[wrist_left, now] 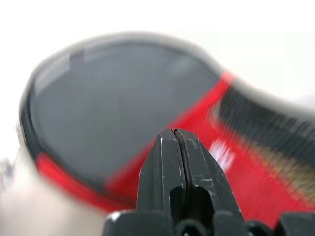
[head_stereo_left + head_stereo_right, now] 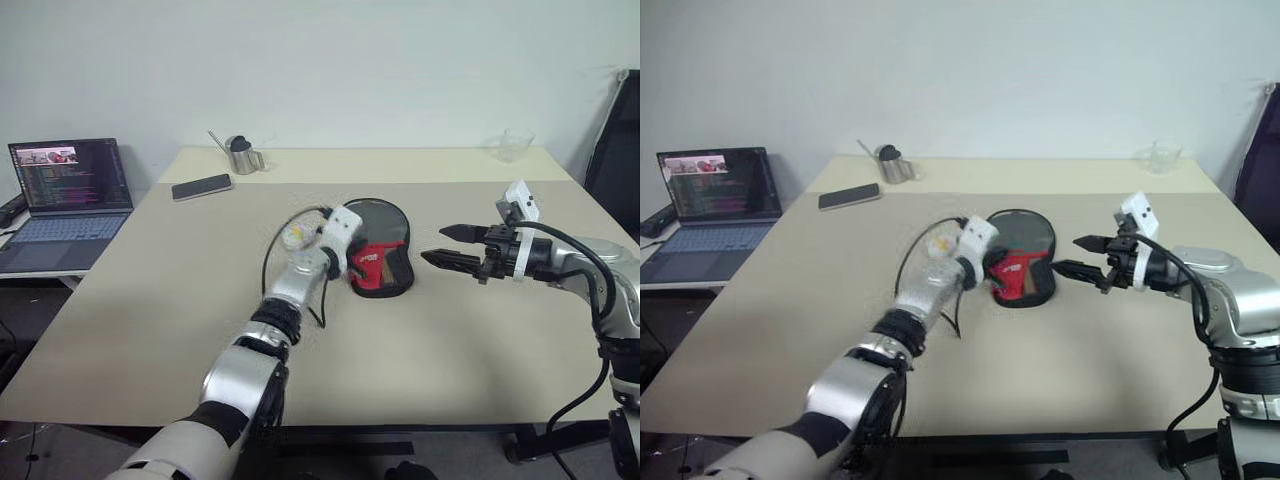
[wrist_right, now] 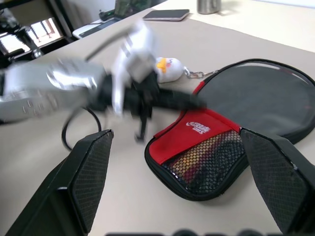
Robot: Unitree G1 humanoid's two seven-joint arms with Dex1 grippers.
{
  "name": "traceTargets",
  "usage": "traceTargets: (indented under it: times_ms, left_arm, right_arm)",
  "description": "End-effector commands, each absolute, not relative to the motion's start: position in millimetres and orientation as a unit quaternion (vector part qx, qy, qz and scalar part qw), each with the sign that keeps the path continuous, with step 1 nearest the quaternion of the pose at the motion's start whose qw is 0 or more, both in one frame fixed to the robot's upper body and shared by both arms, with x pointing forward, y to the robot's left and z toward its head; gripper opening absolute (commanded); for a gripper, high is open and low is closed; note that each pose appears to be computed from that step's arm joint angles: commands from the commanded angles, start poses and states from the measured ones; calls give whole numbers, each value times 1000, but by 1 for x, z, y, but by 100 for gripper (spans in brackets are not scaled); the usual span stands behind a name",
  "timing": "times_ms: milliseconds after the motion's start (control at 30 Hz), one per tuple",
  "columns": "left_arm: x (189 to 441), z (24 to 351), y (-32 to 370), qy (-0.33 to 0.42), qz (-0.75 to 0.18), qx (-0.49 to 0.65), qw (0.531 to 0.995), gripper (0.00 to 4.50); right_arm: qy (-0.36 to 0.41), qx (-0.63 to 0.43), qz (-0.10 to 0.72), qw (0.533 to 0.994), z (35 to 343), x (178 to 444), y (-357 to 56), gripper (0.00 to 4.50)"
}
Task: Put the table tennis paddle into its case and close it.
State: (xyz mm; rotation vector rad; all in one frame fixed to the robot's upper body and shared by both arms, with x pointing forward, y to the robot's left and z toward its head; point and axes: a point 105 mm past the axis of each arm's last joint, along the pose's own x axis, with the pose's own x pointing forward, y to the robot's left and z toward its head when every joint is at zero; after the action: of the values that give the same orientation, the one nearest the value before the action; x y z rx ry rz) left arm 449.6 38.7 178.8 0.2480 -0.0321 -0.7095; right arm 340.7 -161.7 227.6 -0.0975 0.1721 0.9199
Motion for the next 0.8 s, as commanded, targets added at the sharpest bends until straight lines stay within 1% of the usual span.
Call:
traceTargets:
  times_ms: [33,67,133,167,233,333,433,533,600,700,800]
  left_arm:
    - [438,232,59,-76,-388,114,911,3]
    - [434,237,65,-74,-396,118,908,3]
    - [423,245,79,-69,-415,121,899,39]
    - [416,252,88,-65,-426,109,896,62]
    - [395,256,108,-50,-455,119,881,131]
    - [368,249,129,-14,-483,125,867,238]
    - [353,240,144,15,-485,114,867,346]
    - [342,228,153,40,-477,120,870,449]
    - [341,223,156,47,-463,133,875,449]
    - [327,215,155,59,-477,145,865,449]
    - [324,213,156,64,-468,139,871,449]
  right_arm:
    - [70,-14,402,913,234,348,-172,450]
    - [76,-7,391,917,232,350,-174,450]
    - [93,13,364,927,223,356,-177,450]
    - [106,40,339,934,217,362,-179,450]
    - [139,108,296,939,201,372,-180,450]
    - [187,188,256,930,179,379,-179,450]
    - [215,252,223,917,164,385,-176,450]
    - [236,289,234,898,152,382,-161,450]
    - [245,305,232,891,147,381,-157,450]
    - [257,338,233,875,139,379,-147,450]
    - [268,350,225,869,131,378,-142,450]
